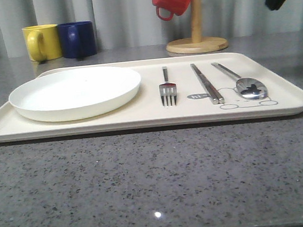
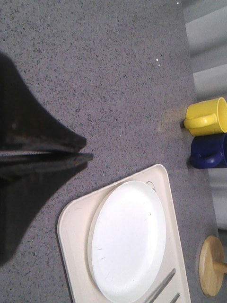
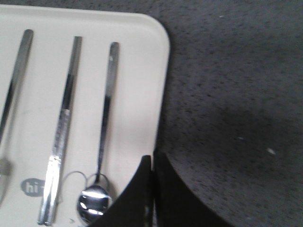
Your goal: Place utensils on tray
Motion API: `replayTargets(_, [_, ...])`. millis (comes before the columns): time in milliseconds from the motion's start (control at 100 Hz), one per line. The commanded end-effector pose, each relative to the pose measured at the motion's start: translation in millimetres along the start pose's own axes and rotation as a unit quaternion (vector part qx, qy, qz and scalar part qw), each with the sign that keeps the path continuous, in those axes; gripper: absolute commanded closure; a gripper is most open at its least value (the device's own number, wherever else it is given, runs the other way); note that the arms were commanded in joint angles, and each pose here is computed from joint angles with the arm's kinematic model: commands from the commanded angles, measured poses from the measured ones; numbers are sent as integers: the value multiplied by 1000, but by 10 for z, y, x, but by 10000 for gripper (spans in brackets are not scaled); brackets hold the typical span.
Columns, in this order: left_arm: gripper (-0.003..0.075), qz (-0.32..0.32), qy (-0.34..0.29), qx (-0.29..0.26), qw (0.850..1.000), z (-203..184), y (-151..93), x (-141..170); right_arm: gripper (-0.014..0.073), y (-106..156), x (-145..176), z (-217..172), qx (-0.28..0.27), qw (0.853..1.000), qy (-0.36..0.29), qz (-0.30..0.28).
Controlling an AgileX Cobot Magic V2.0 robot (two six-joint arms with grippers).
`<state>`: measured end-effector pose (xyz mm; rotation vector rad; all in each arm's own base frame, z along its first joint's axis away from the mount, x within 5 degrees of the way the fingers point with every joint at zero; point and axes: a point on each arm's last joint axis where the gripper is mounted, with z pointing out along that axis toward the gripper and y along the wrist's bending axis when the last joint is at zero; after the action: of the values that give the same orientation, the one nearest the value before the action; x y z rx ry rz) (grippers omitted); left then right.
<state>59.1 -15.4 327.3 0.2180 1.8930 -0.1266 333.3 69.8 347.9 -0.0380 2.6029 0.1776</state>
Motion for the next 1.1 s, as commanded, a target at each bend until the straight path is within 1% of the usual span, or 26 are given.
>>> replayTargets(0, [739,-10,-43,1,999,-25,1,-131,659,-78,82,-405,21,996,-83,-25])
replayTargets(80, [739,-10,-43,1,999,-25,1,-131,659,-156,277,-499,25,994,-105,-22])
replayTargets(210, [739,-10,-43,1,999,-25,1,-131,659,-300,599,-670,27,985,-169,-10])
replayTargets(430, [739,-10,-43,1,999,-25,1,-131,659,-462,1273,-688,29,968,-249,0])
replayTargets(500, [739,-10,-43,1,999,-25,1,-131,659,-478,1487,-681,24,959,-284,-3])
replayTargets(530, [739,-10,-43,1,999,-25,1,-131,659,-484,1570,-700,22,951,-307,-7])
replayTargets(550, [739,-10,-43,1,999,-25,1,-131,659,-492,1632,-676,23,950,-311,-10])
replayTargets(560, [739,-10,-43,1,999,-25,1,-131,659,-491,1656,-706,22,946,-324,-11])
replayTargets(570, [739,-10,-43,1,999,-25,1,-131,659,-498,1696,-681,23,946,-324,-14])
replayTargets(600, [739,-10,-43,1,999,-25,1,-131,659,-503,1784,-708,22,937,-348,-19])
replayTargets(620, [739,-10,-43,1,999,-25,1,-131,659,-509,1844,-685,22,935,-352,-20])
replayTargets(670, [739,-10,-43,1,999,-25,1,-131,659,-518,1985,-714,18,920,-391,-24])
replayTargets(690, [739,-10,-43,1,999,-25,1,-131,659,-526,2034,-693,18,918,-396,-24])
replayTargets(700, [739,-10,-43,1,999,-25,1,-131,659,-527,2052,-717,17,912,-408,-24])
replayTargets(710, [739,-10,-43,1,999,-25,1,-131,659,-531,2081,-698,17,912,-409,-24])
replayTargets(740, [739,-10,-43,1,999,-25,1,-131,659,-537,2141,-722,16,901,-432,-24])
replayTargets(760, [739,-10,-43,1,999,-25,1,-131,659,-544,2176,-710,16,899,-437,-24])
replayTargets(770, [739,-10,-43,1,999,-25,1,-131,659,-545,2191,-729,16,895,-446,-24])
replayTargets(780, [739,-10,-43,1,999,-25,1,-131,659,-547,2212,-716,15,894,-447,-24])
replayTargets(810, [739,-10,-43,1,999,-25,1,-131,659,-551,2263,-734,14,885,-464,-25])
replayTargets(830, [739,-10,-43,1,999,-25,1,-131,659,-555,2294,-721,14,883,-468,-25])
replayTargets(860, [739,-10,-43,1,999,-25,1,-131,659,-555,2341,-738,12,874,-485,-26])
replayTargets(900, [739,-10,-43,1,999,-25,1,-131,659,-559,2403,-720,10,868,-495,-27])
replayTargets(930, [739,-10,-43,1,999,-25,1,-131,659,-560,2449,-723,8,861,-508,-28])
replayTargets(1000, [739,-10,-43,1,999,-25,1,-131,659,-572,2560,-655,6,856,-517,-29])
replayTargets(1090, [739,-10,-43,1,999,-25,1,-131,662,-596,2693,-509,7,860,-509,-28])
